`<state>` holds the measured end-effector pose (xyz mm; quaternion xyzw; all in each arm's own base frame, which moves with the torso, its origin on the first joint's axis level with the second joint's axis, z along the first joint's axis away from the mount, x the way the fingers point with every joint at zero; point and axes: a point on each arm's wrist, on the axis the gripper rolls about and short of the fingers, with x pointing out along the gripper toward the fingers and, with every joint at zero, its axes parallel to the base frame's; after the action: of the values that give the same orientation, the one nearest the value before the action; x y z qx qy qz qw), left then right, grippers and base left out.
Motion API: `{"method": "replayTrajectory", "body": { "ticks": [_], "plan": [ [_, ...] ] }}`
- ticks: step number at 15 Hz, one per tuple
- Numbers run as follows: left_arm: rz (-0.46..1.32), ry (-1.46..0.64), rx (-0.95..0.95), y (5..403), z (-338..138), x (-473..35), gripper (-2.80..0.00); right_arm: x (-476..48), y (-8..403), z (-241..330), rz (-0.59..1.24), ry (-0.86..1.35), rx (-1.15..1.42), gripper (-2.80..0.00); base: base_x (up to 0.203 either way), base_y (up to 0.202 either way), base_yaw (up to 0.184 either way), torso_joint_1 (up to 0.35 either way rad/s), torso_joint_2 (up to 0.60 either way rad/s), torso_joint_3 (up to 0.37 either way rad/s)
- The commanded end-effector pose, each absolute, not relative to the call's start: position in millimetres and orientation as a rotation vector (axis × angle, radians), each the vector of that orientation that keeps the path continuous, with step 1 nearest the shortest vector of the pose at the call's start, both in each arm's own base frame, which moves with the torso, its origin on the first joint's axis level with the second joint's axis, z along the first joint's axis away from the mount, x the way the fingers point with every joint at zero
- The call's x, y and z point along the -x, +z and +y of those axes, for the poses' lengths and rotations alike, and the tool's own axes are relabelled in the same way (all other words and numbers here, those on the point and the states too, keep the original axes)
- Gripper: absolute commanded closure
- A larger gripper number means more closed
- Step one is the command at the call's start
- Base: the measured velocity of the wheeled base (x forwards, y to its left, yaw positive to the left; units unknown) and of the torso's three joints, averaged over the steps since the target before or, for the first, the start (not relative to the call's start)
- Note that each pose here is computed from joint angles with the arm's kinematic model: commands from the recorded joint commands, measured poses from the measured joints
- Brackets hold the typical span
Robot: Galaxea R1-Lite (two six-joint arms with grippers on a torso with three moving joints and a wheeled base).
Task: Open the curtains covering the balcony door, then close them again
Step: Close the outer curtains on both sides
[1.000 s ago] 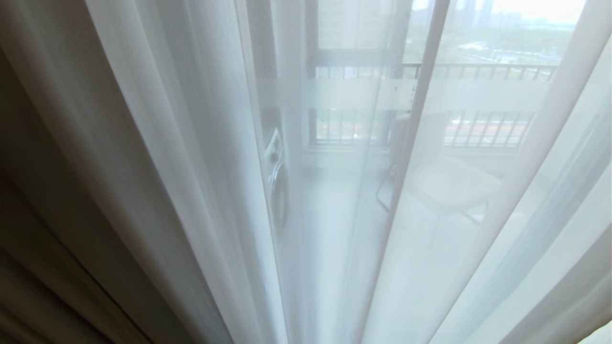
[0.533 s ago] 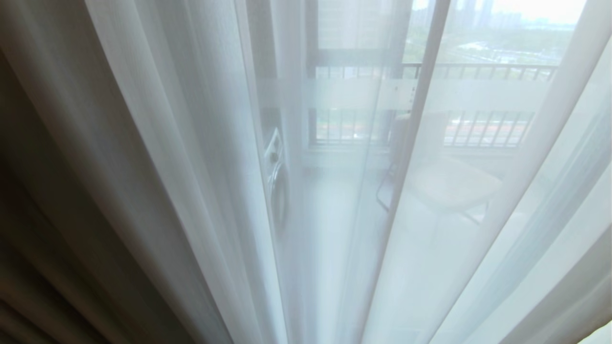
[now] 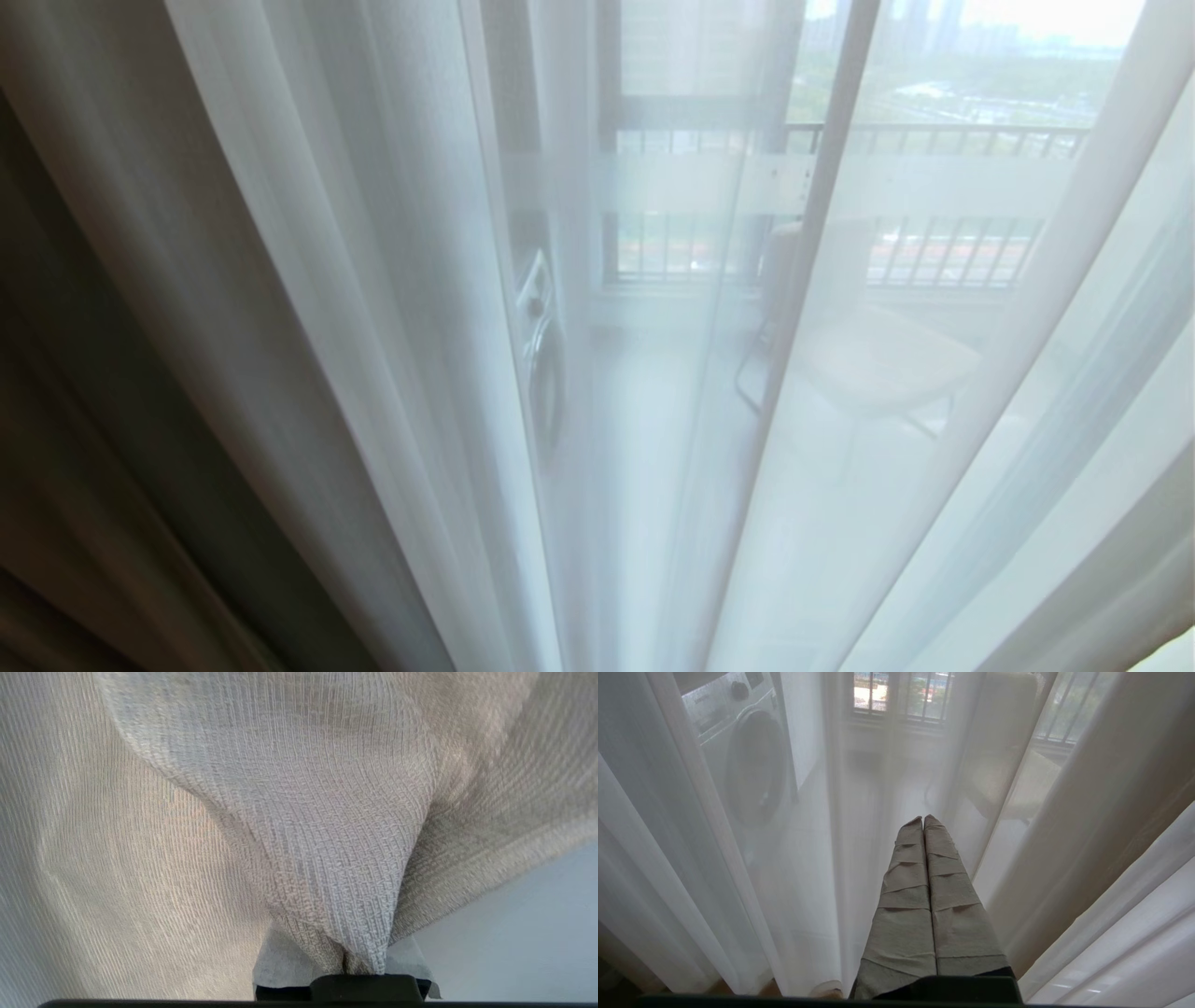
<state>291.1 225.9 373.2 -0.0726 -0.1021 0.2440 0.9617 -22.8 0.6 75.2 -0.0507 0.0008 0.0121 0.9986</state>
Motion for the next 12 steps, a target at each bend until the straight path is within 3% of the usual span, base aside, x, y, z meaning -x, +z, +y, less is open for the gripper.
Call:
{"method": "replayTrajectory", "body": {
  "ticks": [1, 12],
  "plan": [
    [-0.236, 0.461, 0.145, 393.7, 202.8, -276.7, 0.00, 22.8, 75.3, 0.6, 0.001, 0.025, 0.103, 0.00, 0.000, 0.000, 0.000, 0.000, 0.00, 0.000],
    [-0.194, 0.205, 0.182, 424.0, 102.4, -263.4, 0.00, 22.8, 75.2, 0.6, 0.002, 0.025, 0.103, 0.00, 0.000, 0.000, 0.000, 0.000, 0.00, 0.000]
  ]
}}
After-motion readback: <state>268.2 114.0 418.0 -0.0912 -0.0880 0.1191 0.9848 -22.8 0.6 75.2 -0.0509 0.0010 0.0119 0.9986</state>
